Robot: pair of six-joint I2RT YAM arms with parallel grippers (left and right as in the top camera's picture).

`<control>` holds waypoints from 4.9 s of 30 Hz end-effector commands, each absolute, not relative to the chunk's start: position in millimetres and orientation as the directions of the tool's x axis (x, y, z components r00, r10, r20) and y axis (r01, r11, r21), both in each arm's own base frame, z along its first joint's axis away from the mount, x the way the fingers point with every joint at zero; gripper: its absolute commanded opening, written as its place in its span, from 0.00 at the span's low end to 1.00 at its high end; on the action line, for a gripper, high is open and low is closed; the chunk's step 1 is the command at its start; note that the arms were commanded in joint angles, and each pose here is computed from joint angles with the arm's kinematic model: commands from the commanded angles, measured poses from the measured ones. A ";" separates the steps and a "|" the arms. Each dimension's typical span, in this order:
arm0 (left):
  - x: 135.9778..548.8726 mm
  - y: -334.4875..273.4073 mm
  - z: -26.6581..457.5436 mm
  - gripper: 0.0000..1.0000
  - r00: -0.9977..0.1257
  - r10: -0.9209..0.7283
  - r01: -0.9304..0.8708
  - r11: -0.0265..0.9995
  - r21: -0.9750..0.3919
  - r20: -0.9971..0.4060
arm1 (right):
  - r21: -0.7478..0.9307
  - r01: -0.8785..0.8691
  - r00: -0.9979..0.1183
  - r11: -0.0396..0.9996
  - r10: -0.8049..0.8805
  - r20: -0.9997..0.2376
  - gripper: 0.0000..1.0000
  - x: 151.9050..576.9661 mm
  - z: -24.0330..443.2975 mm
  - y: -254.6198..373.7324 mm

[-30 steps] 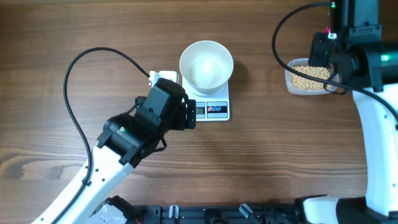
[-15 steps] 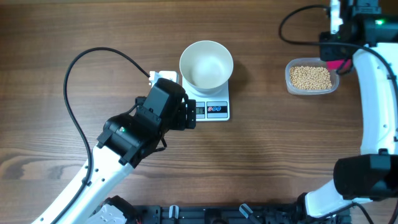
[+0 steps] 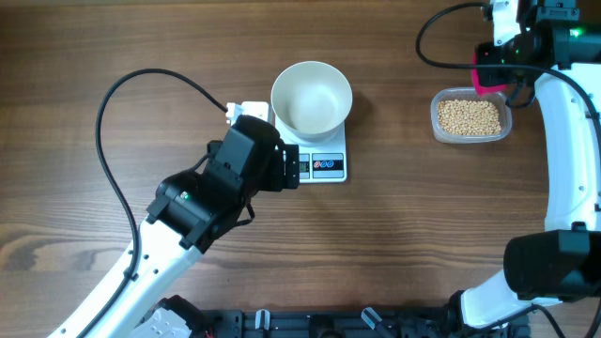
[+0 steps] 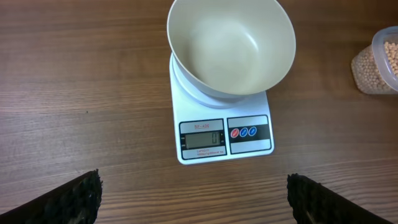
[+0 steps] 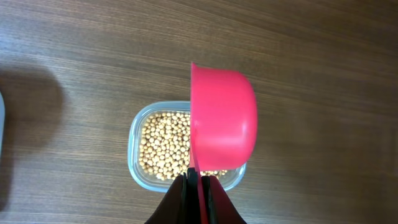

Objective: Scoop item into bowl and weigh 150g on scale
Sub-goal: 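Lower the scoop into the soybeans with the right gripper, then drag the scoop through the soybeans and lift it filled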

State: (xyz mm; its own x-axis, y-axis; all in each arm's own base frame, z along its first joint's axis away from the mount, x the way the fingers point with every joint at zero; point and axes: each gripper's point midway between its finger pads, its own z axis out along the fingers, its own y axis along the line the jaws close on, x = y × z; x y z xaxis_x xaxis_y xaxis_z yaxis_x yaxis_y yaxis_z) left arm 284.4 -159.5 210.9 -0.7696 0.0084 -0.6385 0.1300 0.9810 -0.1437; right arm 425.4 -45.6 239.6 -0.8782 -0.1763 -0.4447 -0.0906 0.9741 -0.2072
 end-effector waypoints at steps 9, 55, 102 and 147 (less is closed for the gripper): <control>262.5 -171.9 197.6 1.00 -0.713 0.393 0.495 0.868 -0.020 -0.580 | -0.199 -0.123 -0.880 0.972 -0.200 -0.430 0.04 427.3 233.4 -41.7; 278.9 -149.9 200.6 1.00 -0.665 0.445 0.571 0.821 -0.024 -0.600 | -0.361 -0.061 -0.974 0.931 -0.134 -0.182 0.04 402.7 155.3 -74.1; 278.9 -149.9 200.6 1.00 -0.665 0.445 0.571 0.821 -0.024 -0.600 | 0.351 -0.187 -0.950 0.918 -0.077 -0.304 0.04 417.9 135.9 -5.8; 278.9 -149.9 200.6 1.00 -0.665 0.445 0.571 0.821 -0.025 -0.600 | 0.648 -0.092 -0.943 0.756 0.144 -0.302 0.04 405.8 115.0 -69.4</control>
